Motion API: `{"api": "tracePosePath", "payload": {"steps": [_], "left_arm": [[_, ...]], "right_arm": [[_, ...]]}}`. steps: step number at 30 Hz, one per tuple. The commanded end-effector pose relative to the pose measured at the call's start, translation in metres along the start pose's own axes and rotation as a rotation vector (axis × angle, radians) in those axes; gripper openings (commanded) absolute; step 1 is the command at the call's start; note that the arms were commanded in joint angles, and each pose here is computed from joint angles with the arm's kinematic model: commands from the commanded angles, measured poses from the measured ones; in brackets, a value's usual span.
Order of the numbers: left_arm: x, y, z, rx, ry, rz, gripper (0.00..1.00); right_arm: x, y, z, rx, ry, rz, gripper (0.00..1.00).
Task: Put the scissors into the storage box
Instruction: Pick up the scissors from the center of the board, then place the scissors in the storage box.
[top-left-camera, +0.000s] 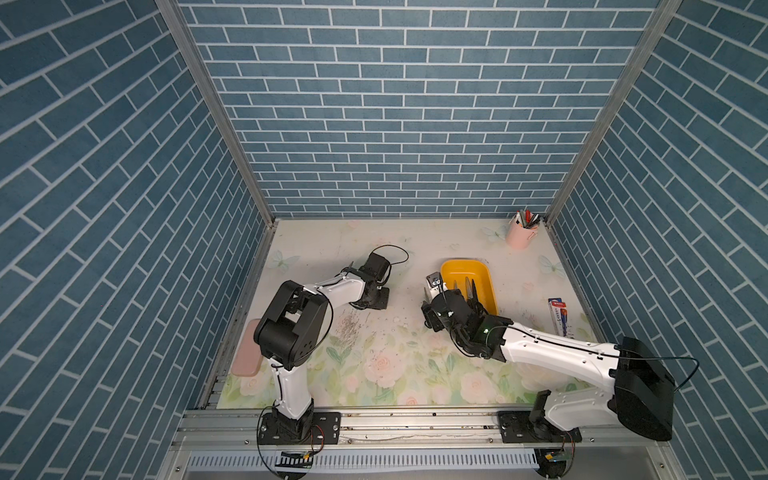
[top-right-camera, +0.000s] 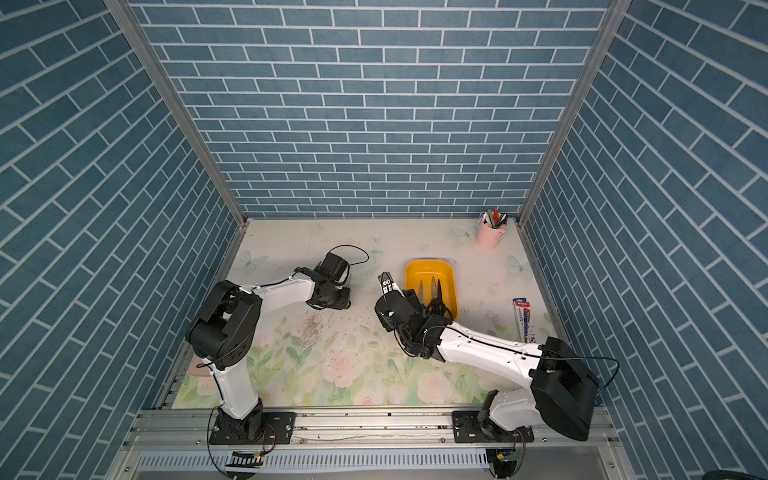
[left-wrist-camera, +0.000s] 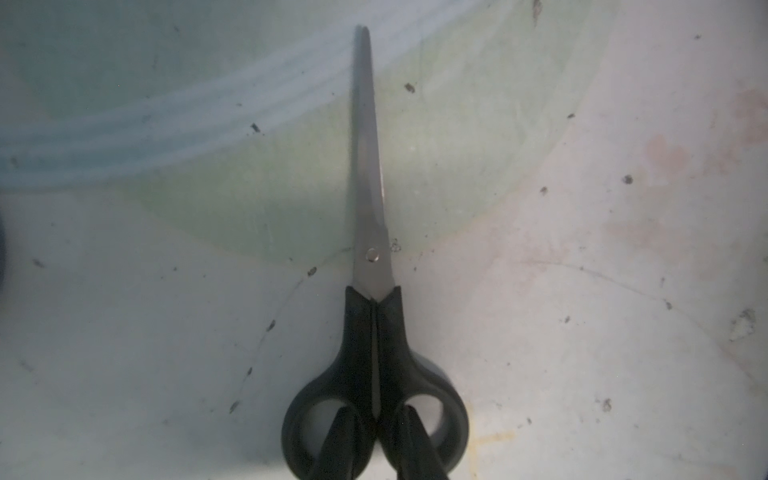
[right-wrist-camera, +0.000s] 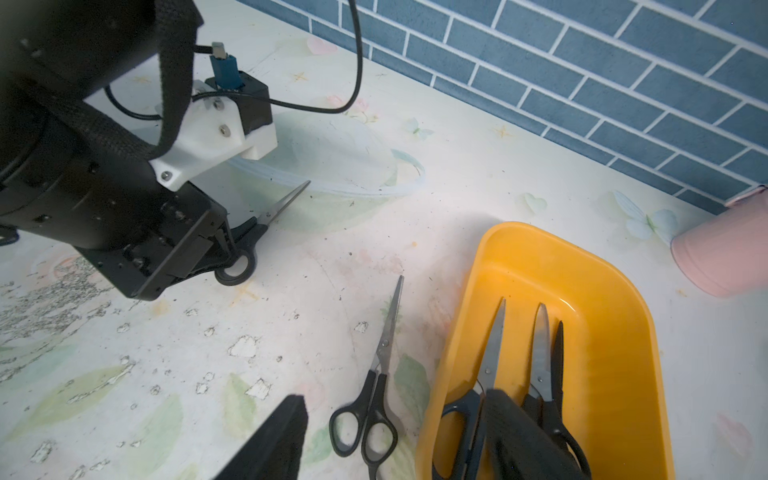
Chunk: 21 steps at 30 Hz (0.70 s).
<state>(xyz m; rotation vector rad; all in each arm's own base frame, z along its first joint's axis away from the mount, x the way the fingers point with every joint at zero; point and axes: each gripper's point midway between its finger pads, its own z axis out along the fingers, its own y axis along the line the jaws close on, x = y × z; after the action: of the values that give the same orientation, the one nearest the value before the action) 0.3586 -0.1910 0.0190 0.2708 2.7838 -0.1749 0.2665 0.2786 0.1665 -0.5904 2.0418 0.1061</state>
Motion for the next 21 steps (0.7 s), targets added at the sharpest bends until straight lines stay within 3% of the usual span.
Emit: {"api": "tracePosePath", "payload": {"steps": [1,2,14,18,21], "left_arm": [[0.018,0.001,0.003,-0.009,0.068,0.015,0.03],[0.016,0.002,-0.001,-0.013,0.061,0.012,0.00],[-0.027,-0.008,-0.078,0.006,-0.133,-0.004,0.00],[-0.047,-0.043,-0.105,0.068,-0.201,0.038,0.00],[-0.059,-0.091,-0.119,0.134,-0.242,0.100,0.00]], "right_arm": [[-0.011,-0.012,-0.008,0.048,-0.053,0.035,0.71],[-0.012,-0.014,-0.009,0.055,-0.061,0.041,0.71],[-0.006,-0.074,-0.028,0.292,-0.092,0.275,0.74],[-0.002,-0.099,-0.036,0.339,-0.096,0.380,0.74],[-0.004,-0.113,-0.049,0.376,-0.129,0.420,0.74]]}}
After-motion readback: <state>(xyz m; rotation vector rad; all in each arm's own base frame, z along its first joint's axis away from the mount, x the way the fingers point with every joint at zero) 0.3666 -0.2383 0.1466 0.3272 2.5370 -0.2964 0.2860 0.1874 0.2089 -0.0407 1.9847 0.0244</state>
